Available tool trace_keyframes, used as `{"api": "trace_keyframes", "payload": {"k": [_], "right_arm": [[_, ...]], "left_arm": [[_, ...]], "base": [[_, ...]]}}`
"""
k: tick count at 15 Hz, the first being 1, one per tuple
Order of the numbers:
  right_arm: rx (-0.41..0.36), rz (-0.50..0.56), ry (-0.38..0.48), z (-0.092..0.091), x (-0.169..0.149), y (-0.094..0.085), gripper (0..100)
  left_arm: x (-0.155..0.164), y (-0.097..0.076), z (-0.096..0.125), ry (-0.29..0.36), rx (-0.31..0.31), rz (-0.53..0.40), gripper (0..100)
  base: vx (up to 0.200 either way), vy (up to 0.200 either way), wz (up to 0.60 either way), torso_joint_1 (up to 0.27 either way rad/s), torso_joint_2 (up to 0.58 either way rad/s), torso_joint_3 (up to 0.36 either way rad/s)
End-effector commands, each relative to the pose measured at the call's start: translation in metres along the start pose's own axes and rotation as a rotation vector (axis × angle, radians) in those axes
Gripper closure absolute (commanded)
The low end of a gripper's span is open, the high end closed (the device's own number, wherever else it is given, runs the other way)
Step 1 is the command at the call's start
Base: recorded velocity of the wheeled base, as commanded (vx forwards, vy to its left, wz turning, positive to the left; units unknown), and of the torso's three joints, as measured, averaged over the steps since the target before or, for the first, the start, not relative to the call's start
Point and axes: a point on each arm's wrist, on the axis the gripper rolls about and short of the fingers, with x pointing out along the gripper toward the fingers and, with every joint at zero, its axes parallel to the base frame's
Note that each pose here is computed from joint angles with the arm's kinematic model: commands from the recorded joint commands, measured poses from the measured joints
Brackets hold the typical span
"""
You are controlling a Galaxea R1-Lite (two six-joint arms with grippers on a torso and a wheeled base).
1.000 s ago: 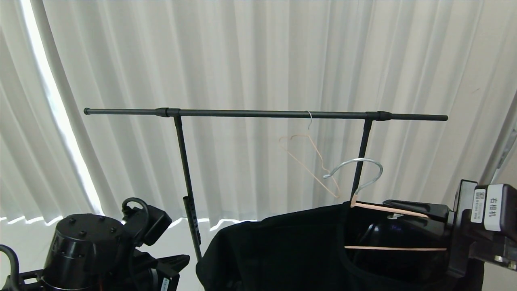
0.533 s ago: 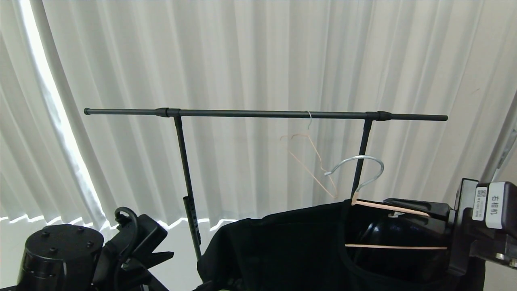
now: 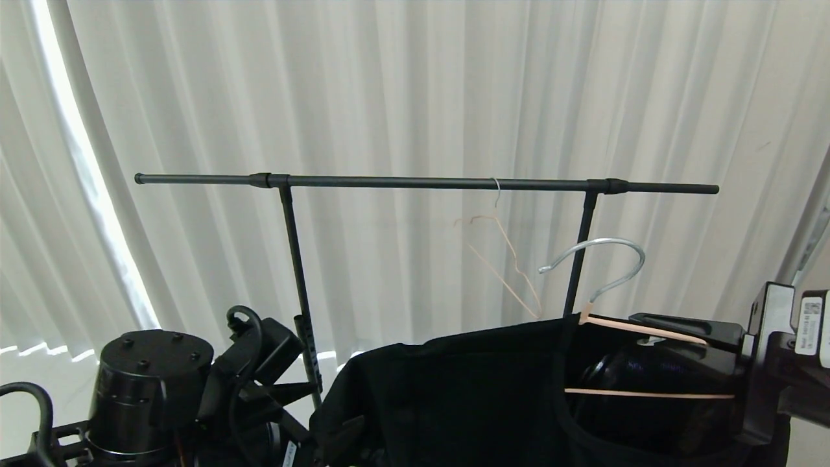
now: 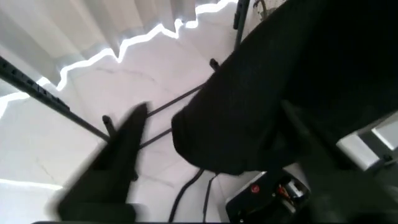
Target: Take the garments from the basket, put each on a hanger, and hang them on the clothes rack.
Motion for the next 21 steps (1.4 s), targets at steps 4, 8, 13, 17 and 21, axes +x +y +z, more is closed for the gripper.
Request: {"api": "trace_keyframes", "payload": {"k": [4, 8, 13, 17, 21], "right_arm": [[0.013, -0.002, 0.004, -0.001, -0.001, 0.001, 100], [0.032, -0.021, 0.016, -0.003, -0.002, -0.002, 100], [0.035, -0.033, 0.026, -0.004, -0.002, -0.004, 100], [0.085, -0.108, 0.103, -0.019, -0.012, -0.006, 100], [0.240, -0.276, 0.171, -0.027, -0.029, -0.006, 100]], "left_arm": [[0.011, 0.021, -0.008, 0.062, -0.045, 0.155, 100], [0.003, 0.050, -0.013, 0.063, -0.135, 0.298, 100], [0.000, 0.039, -0.010, 0.038, -0.106, 0.261, 0], [-0.007, 0.038, -0.014, 0.031, -0.110, 0.267, 0], [-0.022, 0.034, -0.017, -0.011, -0.111, 0.272, 0]], "base": [[0.000, 0.000, 0.00, 0.000, 0.00, 0.000], [0.000, 0.000, 0.00, 0.000, 0.00, 0.000], [0.000, 0.000, 0.00, 0.000, 0.00, 0.000], [0.000, 0.000, 0.00, 0.000, 0.00, 0.000], [0.000, 0.000, 0.00, 0.000, 0.00, 0.000]]}}
